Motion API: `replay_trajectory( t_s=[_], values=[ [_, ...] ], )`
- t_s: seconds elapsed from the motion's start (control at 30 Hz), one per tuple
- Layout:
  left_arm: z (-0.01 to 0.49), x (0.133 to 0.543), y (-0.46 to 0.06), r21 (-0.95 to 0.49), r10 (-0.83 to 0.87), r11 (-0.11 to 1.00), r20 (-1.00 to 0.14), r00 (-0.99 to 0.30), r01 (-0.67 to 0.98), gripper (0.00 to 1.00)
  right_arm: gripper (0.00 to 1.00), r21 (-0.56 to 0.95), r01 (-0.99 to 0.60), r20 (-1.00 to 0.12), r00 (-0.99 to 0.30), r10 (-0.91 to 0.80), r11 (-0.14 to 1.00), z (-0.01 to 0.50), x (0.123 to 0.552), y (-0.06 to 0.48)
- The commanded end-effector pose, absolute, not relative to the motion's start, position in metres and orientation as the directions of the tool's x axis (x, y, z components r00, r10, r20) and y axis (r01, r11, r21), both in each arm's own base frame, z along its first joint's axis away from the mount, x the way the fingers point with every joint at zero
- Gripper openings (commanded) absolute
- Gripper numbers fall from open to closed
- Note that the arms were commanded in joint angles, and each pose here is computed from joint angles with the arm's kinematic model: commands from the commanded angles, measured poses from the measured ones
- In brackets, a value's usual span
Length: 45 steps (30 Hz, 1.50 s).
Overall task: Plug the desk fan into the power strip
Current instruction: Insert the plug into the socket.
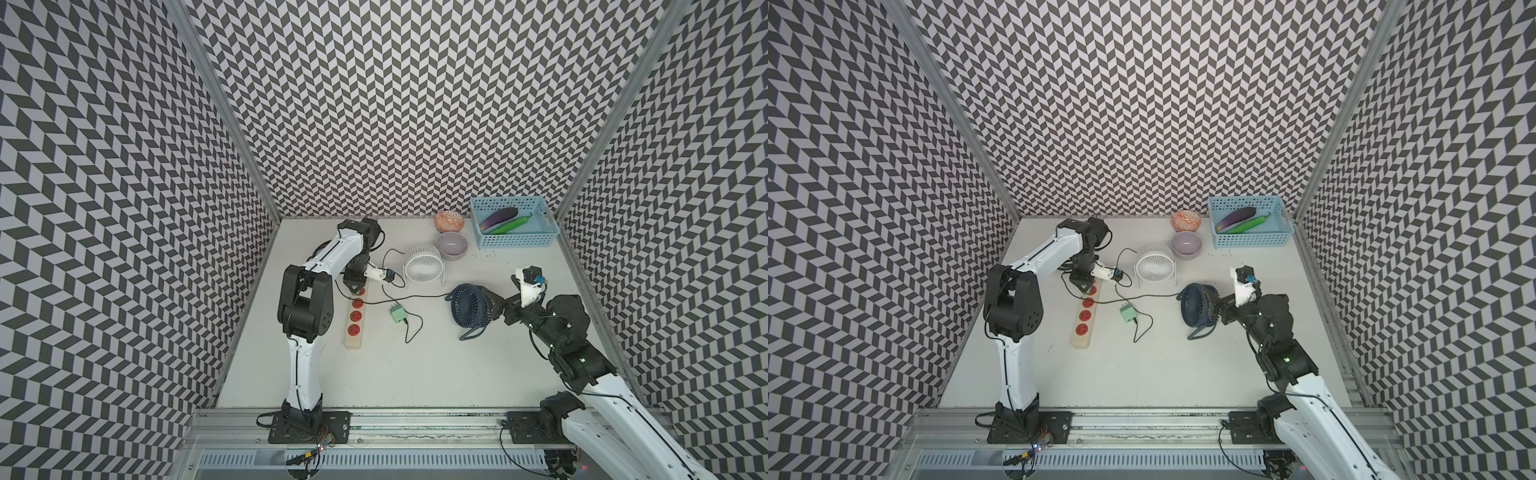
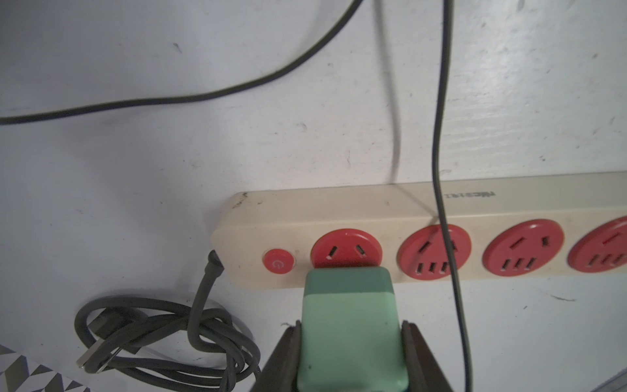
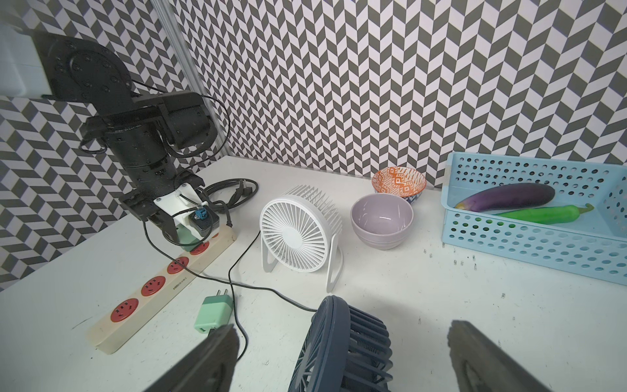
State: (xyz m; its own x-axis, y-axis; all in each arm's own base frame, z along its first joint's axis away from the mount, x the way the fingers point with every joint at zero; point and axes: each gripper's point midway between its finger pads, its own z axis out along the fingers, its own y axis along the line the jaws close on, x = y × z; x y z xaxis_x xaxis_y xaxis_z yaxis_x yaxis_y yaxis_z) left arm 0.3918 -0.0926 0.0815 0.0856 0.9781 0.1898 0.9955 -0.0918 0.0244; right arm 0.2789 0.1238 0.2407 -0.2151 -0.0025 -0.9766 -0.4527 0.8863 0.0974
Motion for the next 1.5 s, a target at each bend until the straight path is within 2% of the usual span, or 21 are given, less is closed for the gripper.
replay_trajectory(
  t_s=[0.0,0.5,0.6,1.0,1.27,1.37,1.47],
  values=[
    [0.036,0.390,-0.100,-0.045,0.983,-0.097,0.152,0.103,0.994,0.00,1.00,0.086,-0.471,-0.987,-0.163,0.009,0.878,0.251,0.280,0.128],
    [0.007,0.365,-0.128,-0.098,0.986,-0.124,0.102,0.134,0.987,0.00,1.00,0.084,-0.468,-0.986,-0.164,0.007,0.880,0.249,0.279,0.127],
    [-0.004,0.360,-0.127,-0.103,0.982,-0.126,0.125,0.139,0.987,0.00,1.00,0.086,-0.466,-0.986,-0.169,0.007,0.881,0.249,0.280,0.128],
    [-0.017,0.367,-0.151,-0.095,0.992,-0.110,0.049,0.115,0.989,0.00,1.00,0.091,-0.473,-0.984,-0.176,0.007,0.877,0.246,0.280,0.129],
    [-0.022,0.383,-0.149,-0.072,0.995,-0.086,0.043,0.089,0.994,0.00,1.00,0.090,-0.474,-0.984,-0.176,0.007,0.876,0.246,0.280,0.130],
    [-0.032,0.373,-0.150,-0.102,0.996,-0.061,0.051,0.067,0.993,0.00,1.00,0.095,-0.476,-0.983,-0.182,0.008,0.874,0.247,0.282,0.131],
    [-0.035,0.345,-0.154,-0.146,0.997,-0.063,0.022,0.067,0.987,0.00,1.00,0.092,-0.469,-0.982,-0.188,0.002,0.879,0.245,0.281,0.129]
  ],
)
